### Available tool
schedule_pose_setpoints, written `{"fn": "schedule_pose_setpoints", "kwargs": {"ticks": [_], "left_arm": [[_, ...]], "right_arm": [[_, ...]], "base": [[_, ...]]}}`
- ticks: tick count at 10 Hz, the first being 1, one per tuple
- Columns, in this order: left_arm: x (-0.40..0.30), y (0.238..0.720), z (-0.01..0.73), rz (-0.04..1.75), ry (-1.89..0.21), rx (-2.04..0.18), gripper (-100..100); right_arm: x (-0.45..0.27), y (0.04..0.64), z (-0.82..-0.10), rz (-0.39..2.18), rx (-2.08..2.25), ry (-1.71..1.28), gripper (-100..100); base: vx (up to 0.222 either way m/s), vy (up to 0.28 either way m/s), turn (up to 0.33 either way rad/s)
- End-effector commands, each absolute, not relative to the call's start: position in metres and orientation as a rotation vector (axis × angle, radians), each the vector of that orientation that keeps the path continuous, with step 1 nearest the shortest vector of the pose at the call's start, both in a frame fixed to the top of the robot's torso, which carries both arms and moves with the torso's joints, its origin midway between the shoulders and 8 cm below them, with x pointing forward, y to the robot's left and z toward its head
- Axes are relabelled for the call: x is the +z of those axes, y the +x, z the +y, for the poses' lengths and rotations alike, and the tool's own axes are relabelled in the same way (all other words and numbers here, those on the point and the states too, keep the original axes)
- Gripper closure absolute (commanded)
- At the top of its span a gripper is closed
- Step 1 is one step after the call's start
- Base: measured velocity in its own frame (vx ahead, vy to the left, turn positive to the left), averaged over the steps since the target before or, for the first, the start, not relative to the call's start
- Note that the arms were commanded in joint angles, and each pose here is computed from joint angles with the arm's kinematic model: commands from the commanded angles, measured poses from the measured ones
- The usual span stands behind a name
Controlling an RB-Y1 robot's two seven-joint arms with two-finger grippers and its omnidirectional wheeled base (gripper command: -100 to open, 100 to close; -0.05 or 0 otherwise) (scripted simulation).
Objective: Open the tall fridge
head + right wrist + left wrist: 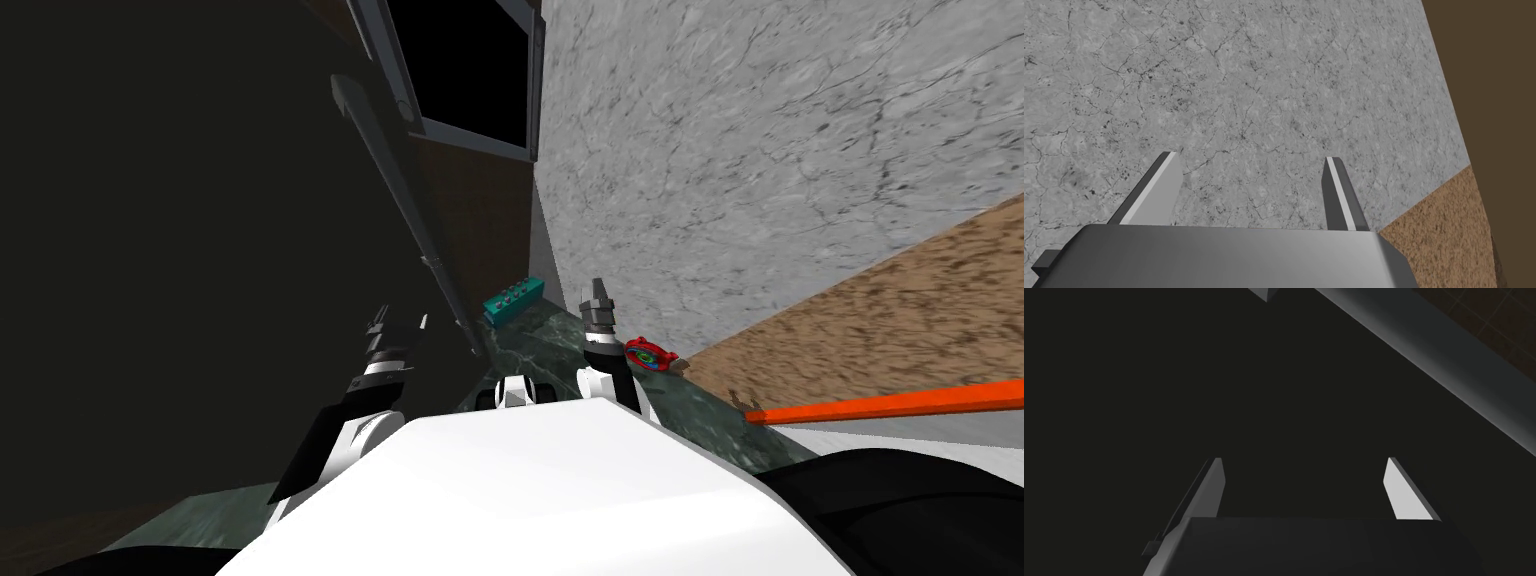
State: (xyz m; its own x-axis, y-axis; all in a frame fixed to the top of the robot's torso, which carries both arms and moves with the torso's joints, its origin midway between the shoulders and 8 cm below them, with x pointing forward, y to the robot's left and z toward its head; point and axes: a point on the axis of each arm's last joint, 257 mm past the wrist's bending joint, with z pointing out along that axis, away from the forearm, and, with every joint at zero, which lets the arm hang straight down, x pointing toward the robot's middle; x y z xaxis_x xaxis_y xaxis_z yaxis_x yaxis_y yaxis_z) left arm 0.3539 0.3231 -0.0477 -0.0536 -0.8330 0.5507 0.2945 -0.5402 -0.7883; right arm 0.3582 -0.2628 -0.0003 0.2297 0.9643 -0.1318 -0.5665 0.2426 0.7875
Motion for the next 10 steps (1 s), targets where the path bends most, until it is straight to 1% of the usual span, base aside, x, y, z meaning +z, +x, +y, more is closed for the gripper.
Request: {"fn": "schedule_pose_setpoints", "kwargs": {"ticks": [1, 4, 7, 10], "left_arm": [[-0.062, 0.351, 0.33, 0.578, -1.487, -1.734, -100], [-0.076, 0.347, 0.336, 0.534, -1.584, -1.751, -100], [-0.089, 0.34, 0.343, 0.438, -1.706, -1.78, -100], [-0.092, 0.336, 0.347, 0.36, -1.744, -1.796, -100]], "right_arm": [[0.0, 0.358, -0.263, 0.708, 1.175, 0.686, 0], [0.0, 0.358, -0.263, 0.708, 1.175, 0.686, 0], [0.0, 0.358, -0.263, 0.708, 1.175, 0.686, 0], [0.0, 0.358, -0.263, 0.708, 1.175, 0.686, 0]], "base": [[0.141, -0.159, 0.099], [0.113, -0.163, 0.099], [0.135, -0.189, 0.126], [0.067, -0.099, 0.043]]}}
